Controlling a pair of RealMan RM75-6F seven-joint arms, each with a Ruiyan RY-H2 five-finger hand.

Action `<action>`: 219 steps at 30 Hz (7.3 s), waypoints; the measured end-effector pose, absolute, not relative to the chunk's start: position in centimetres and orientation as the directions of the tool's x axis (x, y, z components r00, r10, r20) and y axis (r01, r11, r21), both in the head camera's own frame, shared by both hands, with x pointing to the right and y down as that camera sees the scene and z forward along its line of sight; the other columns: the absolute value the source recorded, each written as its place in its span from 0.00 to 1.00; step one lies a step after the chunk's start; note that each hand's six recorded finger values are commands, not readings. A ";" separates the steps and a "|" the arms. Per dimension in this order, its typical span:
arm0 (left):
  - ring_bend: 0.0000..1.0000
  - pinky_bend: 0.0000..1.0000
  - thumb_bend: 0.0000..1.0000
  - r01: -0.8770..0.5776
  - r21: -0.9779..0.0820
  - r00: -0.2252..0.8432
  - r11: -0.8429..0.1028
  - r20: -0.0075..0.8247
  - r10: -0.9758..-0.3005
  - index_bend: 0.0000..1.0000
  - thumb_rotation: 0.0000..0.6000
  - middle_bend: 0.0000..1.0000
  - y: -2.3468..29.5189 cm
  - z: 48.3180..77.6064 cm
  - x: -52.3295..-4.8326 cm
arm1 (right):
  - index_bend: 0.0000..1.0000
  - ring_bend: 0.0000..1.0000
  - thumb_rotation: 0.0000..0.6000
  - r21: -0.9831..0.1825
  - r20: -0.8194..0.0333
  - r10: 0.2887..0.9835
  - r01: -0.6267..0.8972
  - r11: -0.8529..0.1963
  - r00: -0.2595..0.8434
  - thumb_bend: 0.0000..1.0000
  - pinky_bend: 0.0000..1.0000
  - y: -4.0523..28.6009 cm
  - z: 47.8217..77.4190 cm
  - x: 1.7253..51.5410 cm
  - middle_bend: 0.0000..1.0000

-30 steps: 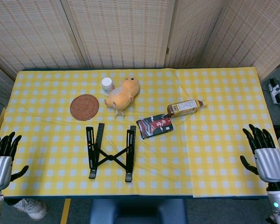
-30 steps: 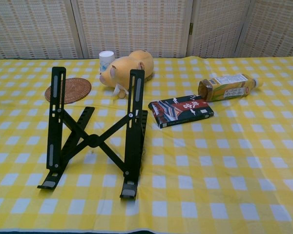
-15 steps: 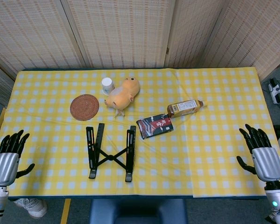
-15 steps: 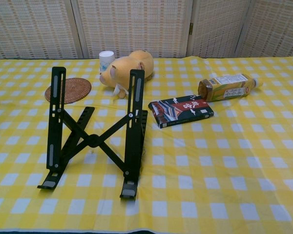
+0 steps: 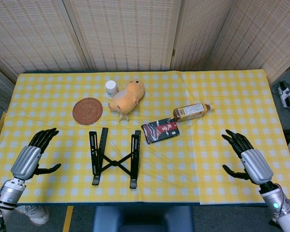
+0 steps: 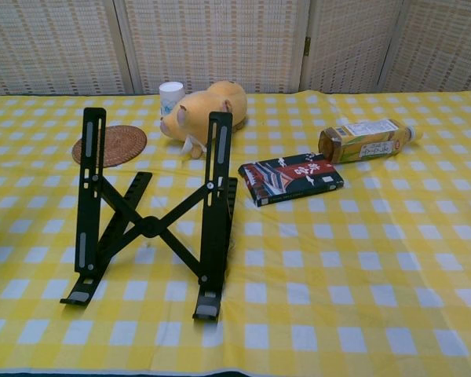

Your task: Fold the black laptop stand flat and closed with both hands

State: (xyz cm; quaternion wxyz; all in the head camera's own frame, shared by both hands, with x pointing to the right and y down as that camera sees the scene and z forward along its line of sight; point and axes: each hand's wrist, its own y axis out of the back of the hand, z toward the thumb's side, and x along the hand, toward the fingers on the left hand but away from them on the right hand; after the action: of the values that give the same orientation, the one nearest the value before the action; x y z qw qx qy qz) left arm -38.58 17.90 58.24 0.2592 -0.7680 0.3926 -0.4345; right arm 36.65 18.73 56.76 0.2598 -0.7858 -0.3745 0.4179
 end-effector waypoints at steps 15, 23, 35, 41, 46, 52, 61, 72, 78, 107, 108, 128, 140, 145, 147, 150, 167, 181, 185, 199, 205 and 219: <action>0.10 0.11 0.24 -0.627 -0.303 0.474 -0.718 0.584 -0.659 0.11 1.00 0.13 14.1 63.5 -32.4 | 0.00 0.06 1.00 -0.258 -0.508 0.586 0.537 -0.803 0.631 0.34 0.00 18.4 61.6 27.7 0.03; 0.12 0.12 0.24 -0.654 -0.251 0.461 -0.714 0.616 -0.639 0.13 1.00 0.15 13.5 65.7 -31.5 | 0.00 0.06 1.00 -0.097 -0.520 0.515 0.552 -0.828 0.682 0.34 0.00 18.0 64.6 23.4 0.03; 0.21 0.22 0.24 -0.689 -0.160 0.481 -0.707 0.629 -0.611 0.20 1.00 0.24 13.9 66.6 -30.4 | 0.00 0.06 1.00 -0.050 -0.526 0.500 0.562 -0.826 0.688 0.34 0.00 15.9 66.9 19.8 0.03; 0.25 0.24 0.23 -0.710 -0.089 0.502 -0.698 0.631 -0.591 0.23 1.00 0.28 13.9 67.0 -29.8 | 0.00 0.06 1.00 -0.007 -0.520 0.475 0.553 -0.833 0.709 0.34 0.00 15.5 67.7 17.5 0.03; 0.28 0.26 0.23 -0.732 -0.014 0.524 -0.682 0.628 -0.576 0.27 1.00 0.32 13.7 67.2 -29.4 | 0.00 0.06 1.00 0.051 -0.510 0.447 0.545 -0.837 0.735 0.34 0.00 15.4 68.5 15.4 0.03; 0.30 0.27 0.23 -0.715 0.013 0.558 -0.699 0.613 -0.559 0.29 1.00 0.35 13.8 66.9 -29.5 | 0.00 0.08 1.00 0.101 -0.480 0.417 0.521 -0.848 0.772 0.34 0.00 15.6 68.7 13.6 0.06; 0.35 0.31 0.23 -0.683 0.008 0.607 -0.731 0.563 -0.561 0.33 1.00 0.41 14.5 65.2 -30.3 | 0.00 0.11 1.00 0.112 -0.382 0.407 0.479 -0.871 0.830 0.34 0.00 16.3 66.8 13.2 0.09; 0.41 0.34 0.23 -0.639 -0.044 0.653 -0.768 0.495 -0.573 0.42 1.00 0.46 17.4 61.6 -31.8 | 0.00 0.11 1.00 0.108 -0.287 0.331 0.373 -0.921 0.899 0.34 0.00 19.5 63.0 13.4 0.09; 0.41 0.34 0.23 -0.605 -0.079 0.669 -0.792 0.490 -0.559 0.45 1.00 0.46 19.7 60.2 -32.8 | 0.00 0.12 1.00 0.119 -0.277 0.293 0.335 -0.935 0.915 0.34 0.00 21.1 62.0 13.6 0.09; 0.41 0.34 0.23 -0.569 -0.108 0.674 -0.815 0.507 -0.538 0.50 1.00 0.47 21.5 59.9 -33.2 | 0.00 0.14 1.00 0.368 -0.339 0.255 0.377 -0.850 0.906 0.34 0.00 22.4 65.7 11.3 0.11; 0.41 0.34 0.23 -0.570 -0.108 0.672 -0.815 0.509 -0.538 0.50 1.00 0.47 21.5 59.9 -33.2 | 0.00 0.15 1.00 0.378 -0.345 0.252 0.379 -0.845 0.904 0.34 0.00 22.4 66.0 11.3 0.11; 0.41 0.34 0.23 -0.572 -0.103 0.662 -0.814 0.528 -0.532 0.50 1.00 0.47 21.1 60.4 -33.0 | 0.00 0.15 1.00 0.546 -0.395 0.191 0.396 -0.738 0.899 0.34 0.00 24.7 68.4 12.2 0.11; 0.38 0.34 0.23 -0.581 -0.110 0.654 -0.806 0.526 -0.544 0.48 1.00 0.47 20.8 60.5 -33.1 | 0.00 0.15 1.00 0.562 -0.394 0.191 0.400 -0.724 0.899 0.34 0.00 25.2 68.7 12.6 0.11; 0.27 0.31 0.23 -0.582 -0.155 0.639 -0.798 0.520 -0.567 0.34 1.00 0.40 20.5 60.7 -33.3 | 0.00 0.15 1.00 0.509 -0.381 0.207 0.391 -0.767 0.901 0.34 0.00 24.8 68.2 12.8 0.11; 0.22 0.27 0.23 -0.570 -0.193 0.633 -0.799 0.516 -0.577 0.27 1.00 0.34 20.5 60.7 -33.5 | 0.00 0.15 1.00 0.477 -0.371 0.216 0.385 -0.790 0.903 0.34 0.00 24.5 67.7 12.9 0.11; 0.16 0.21 0.23 -0.525 -0.256 0.628 -0.812 0.527 -0.573 0.21 1.00 0.28 20.6 61.0 -33.7 | 0.00 0.15 1.00 0.438 -0.355 0.230 0.379 -0.815 0.906 0.34 0.00 24.0 66.6 13.0 0.11; 0.21 0.21 0.24 -0.336 -0.422 0.580 -0.842 0.611 -0.538 0.45 1.00 0.29 23.2 63.8 -32.5 | 0.00 0.15 1.00 0.311 -0.301 0.285 0.376 -0.873 0.910 0.34 0.00 21.7 61.4 12.9 0.11; 0.26 0.20 0.32 -0.340 -0.471 0.512 -0.814 0.634 -0.580 0.51 1.00 0.34 24.4 66.9 -30.2 | 0.00 0.15 1.00 0.317 -0.322 0.299 0.399 -0.860 0.898 0.34 0.00 21.6 61.9 13.3 0.11; 0.26 0.20 0.34 -0.345 -0.473 0.495 -0.811 0.642 -0.585 0.51 1.00 0.34 24.4 67.5 -29.9 | 0.00 0.15 1.00 0.320 -0.324 0.298 0.401 -0.858 0.898 0.34 0.00 21.6 62.1 13.3 0.11; 0.26 0.21 0.36 -0.361 -0.478 0.465 -0.801 0.652 -0.599 0.56 1.00 0.35 24.7 68.1 -30.3 | 0.00 0.15 1.00 0.330 -0.334 0.296 0.405 -0.853 0.895 0.34 0.00 21.7 62.6 13.3 0.11; 0.27 0.21 0.36 -0.364 -0.474 0.469 -0.802 0.650 -0.598 0.58 1.00 0.37 24.8 68.1 -30.1 | 0.00 0.15 1.00 0.330 -0.336 0.299 0.409 -0.851 0.893 0.34 0.00 21.7 62.6 13.4 0.11; 0.27 0.20 0.42 -0.361 -0.462 0.477 -0.810 0.655 -0.586 0.58 1.00 0.37 25.1 68.1 -29.9 | 0.00 0.15 1.00 0.330 -0.339 0.303 0.414 -0.848 0.890 0.34 0.00 21.7 62.7 13.5 0.11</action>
State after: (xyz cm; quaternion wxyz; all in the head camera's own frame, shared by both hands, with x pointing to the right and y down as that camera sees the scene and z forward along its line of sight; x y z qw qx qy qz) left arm -29.85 25.09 68.08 0.1314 -0.8492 0.2787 -0.4289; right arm 13.51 21.74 62.74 -0.2011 -0.9512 -0.1886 0.1386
